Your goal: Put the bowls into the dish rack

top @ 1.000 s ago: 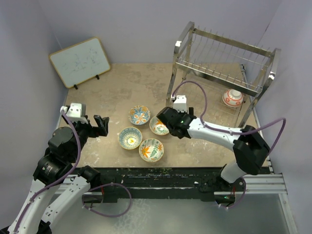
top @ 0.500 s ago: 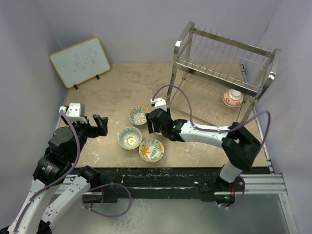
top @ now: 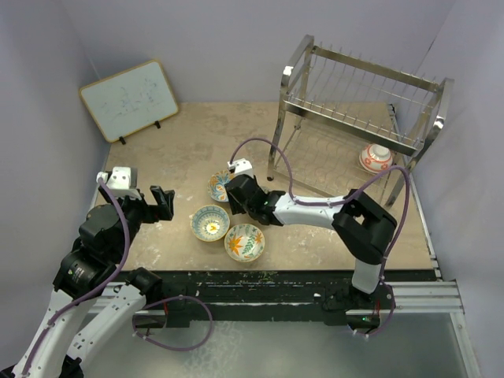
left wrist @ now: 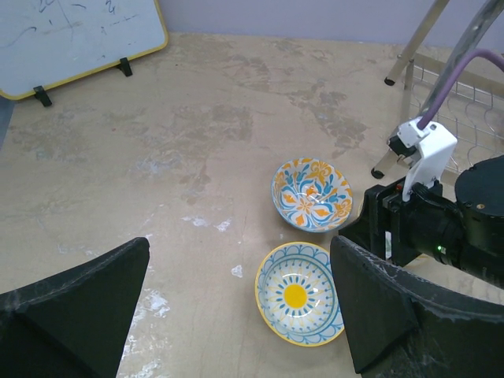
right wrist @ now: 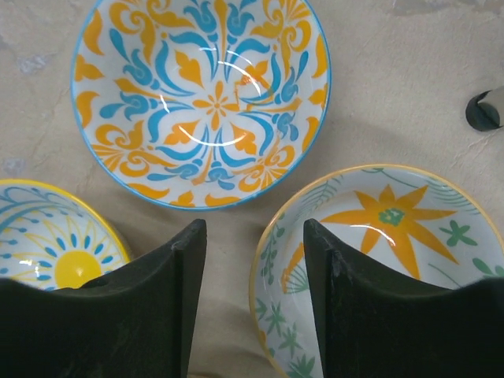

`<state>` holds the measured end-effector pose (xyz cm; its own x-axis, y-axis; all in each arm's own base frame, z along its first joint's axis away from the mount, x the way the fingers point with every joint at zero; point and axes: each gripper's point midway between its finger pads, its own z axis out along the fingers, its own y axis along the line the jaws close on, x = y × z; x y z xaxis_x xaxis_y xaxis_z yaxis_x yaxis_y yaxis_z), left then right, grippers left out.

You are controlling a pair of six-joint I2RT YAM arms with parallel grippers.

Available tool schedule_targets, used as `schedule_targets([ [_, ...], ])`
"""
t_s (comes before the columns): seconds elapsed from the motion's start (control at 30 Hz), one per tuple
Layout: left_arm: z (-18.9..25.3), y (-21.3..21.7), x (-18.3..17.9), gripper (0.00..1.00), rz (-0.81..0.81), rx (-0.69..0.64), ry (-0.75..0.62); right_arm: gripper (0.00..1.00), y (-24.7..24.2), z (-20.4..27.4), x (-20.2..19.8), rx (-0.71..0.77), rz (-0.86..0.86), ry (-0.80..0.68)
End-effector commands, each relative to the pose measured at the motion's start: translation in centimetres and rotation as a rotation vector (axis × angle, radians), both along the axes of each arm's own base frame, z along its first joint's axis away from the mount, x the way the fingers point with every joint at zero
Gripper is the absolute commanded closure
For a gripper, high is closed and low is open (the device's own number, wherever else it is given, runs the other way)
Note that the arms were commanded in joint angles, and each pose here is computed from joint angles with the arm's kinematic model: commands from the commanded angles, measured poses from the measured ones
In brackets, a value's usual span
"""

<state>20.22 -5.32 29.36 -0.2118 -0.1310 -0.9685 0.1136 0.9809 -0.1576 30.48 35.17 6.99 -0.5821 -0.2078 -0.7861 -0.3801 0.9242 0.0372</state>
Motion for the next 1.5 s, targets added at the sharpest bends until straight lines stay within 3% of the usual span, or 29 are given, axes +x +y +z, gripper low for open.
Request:
schedule_targets([
  [0.0, 1.9, 0.1, 0.1, 0.01, 0.012, -0.036, -0.043, 0.47, -0.2, 0.1, 0.6, -0.016, -0.045, -0.02],
  [0.27, 1.4, -0.2, 0.3, 0.01, 0.008, -0.037, -0.034, 0.58, -1.8, -0.8, 0.5, -0.083, -0.125, -0.018],
  [0.37, 1.5, -0.2, 0.3, 0.01, 0.007, -0.038, -0.036, 0.74, -2.3, -1.4, 0.4, -0.117, -0.149, -0.015],
  [0.53, 1.4, -0.1, 0.2, 0.01, 0.011, -0.037, -0.033, 0.83, -2.3, -1.4, 0.1, -0.117, -0.158, -0.015],
  [0.63, 1.5, 0.0, 0.1, 0.01, 0.013, -0.038, -0.037, 1.0, -2.2, -0.4, -0.2, -0.082, -0.166, -0.02],
  [1.07, 2.1, 0.1, -0.2, 0.01, 0.007, -0.045, -0.051, 1.0, -0.8, 11.6, -4.5, 0.444, -0.01, -0.08],
  [1.27, 2.2, -0.1, -0.1, 0.01, -0.003, -0.049, -0.052, 1.0, -2.2, 12.0, -5.3, 0.548, -0.016, -0.068],
  [1.47, 2.3, -0.5, 0.0, 0.01, -0.015, -0.056, -0.052, 1.0, -4.5, 12.0, -3.5, 0.743, -0.011, -0.031],
])
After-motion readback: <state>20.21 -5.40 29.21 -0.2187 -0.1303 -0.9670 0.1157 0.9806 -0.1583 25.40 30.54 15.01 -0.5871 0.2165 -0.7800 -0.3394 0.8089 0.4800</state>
